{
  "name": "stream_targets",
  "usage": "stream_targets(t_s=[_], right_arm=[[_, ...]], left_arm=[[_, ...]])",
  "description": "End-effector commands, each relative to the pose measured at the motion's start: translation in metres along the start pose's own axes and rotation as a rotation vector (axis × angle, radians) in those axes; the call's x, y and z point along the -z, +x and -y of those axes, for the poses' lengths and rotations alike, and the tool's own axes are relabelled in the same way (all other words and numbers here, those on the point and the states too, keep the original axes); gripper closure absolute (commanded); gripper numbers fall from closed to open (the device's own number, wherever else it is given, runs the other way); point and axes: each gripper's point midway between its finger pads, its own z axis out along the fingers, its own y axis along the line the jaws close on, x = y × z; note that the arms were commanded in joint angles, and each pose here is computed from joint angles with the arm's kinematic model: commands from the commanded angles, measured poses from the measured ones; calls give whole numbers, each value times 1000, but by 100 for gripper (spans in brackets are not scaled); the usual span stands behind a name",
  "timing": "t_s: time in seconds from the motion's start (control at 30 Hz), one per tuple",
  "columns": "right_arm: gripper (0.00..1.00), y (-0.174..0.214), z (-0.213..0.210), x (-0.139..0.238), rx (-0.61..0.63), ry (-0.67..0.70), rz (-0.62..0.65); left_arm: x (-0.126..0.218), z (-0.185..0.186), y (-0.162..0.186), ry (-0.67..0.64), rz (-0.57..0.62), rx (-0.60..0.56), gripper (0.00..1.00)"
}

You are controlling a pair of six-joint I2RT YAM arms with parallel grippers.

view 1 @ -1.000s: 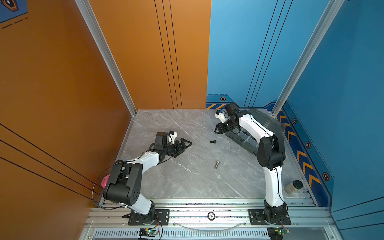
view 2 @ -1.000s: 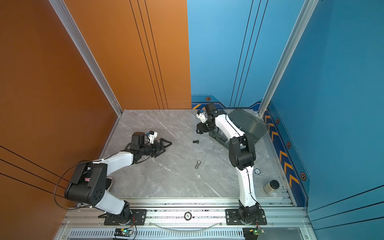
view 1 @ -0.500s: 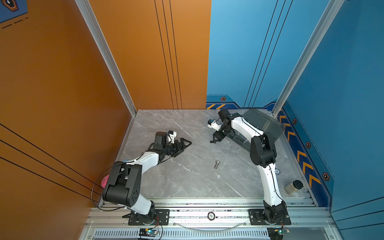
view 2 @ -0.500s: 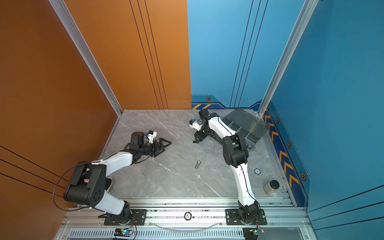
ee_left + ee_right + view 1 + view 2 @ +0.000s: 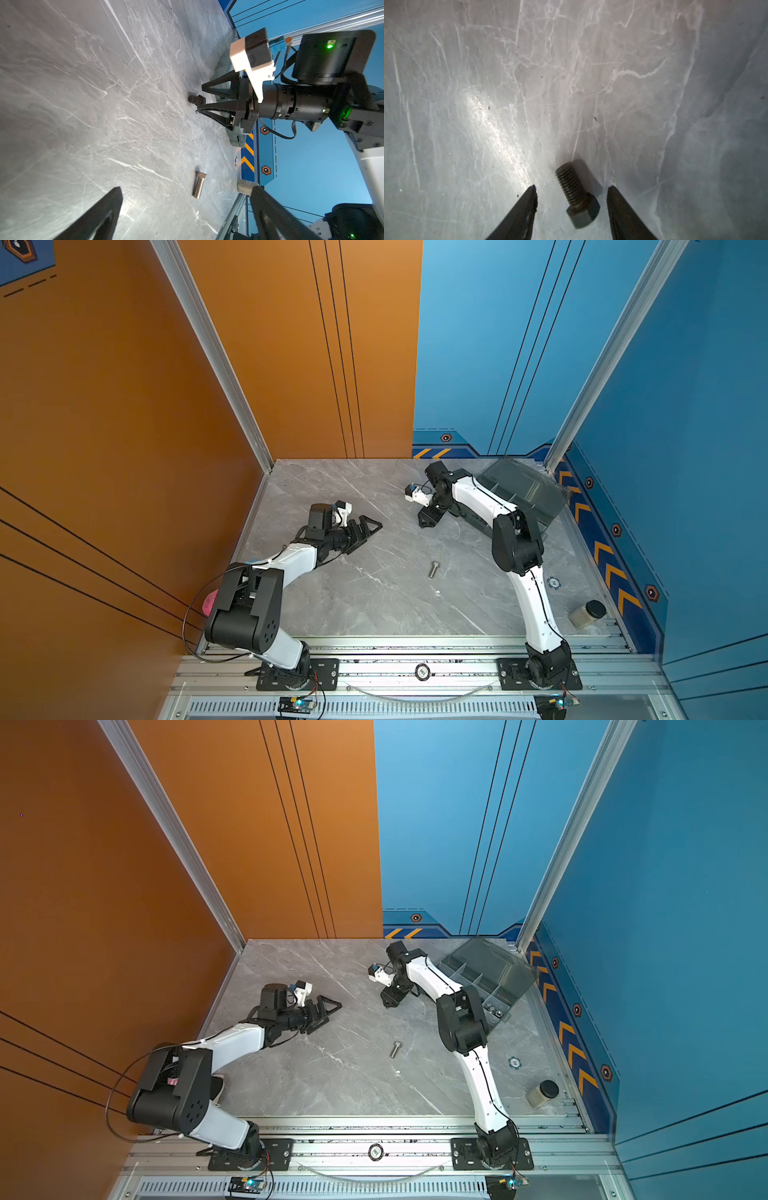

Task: Sort the screws and nuts into containers
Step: 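Lower the right gripper around the black hex bolt and close it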

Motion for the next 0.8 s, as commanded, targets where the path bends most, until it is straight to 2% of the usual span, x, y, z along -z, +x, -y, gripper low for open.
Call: stream_targets(t_s=[0.0, 0.27, 0.63, 0.77], right_arm=[[44, 11, -1, -8, 19, -1, -59], [48, 19, 0, -17, 6, -5, -88], [62, 29, -11, -16, -23, -35, -104], [70, 31, -14, -14, -37, -42, -105]], left_arm=[[6, -3, 3, -9, 5, -11, 2], [7, -2, 3, -10, 9, -13, 2], [7, -3, 3, -9, 10, -12, 2], [9, -2, 3, -6, 13, -14, 2]])
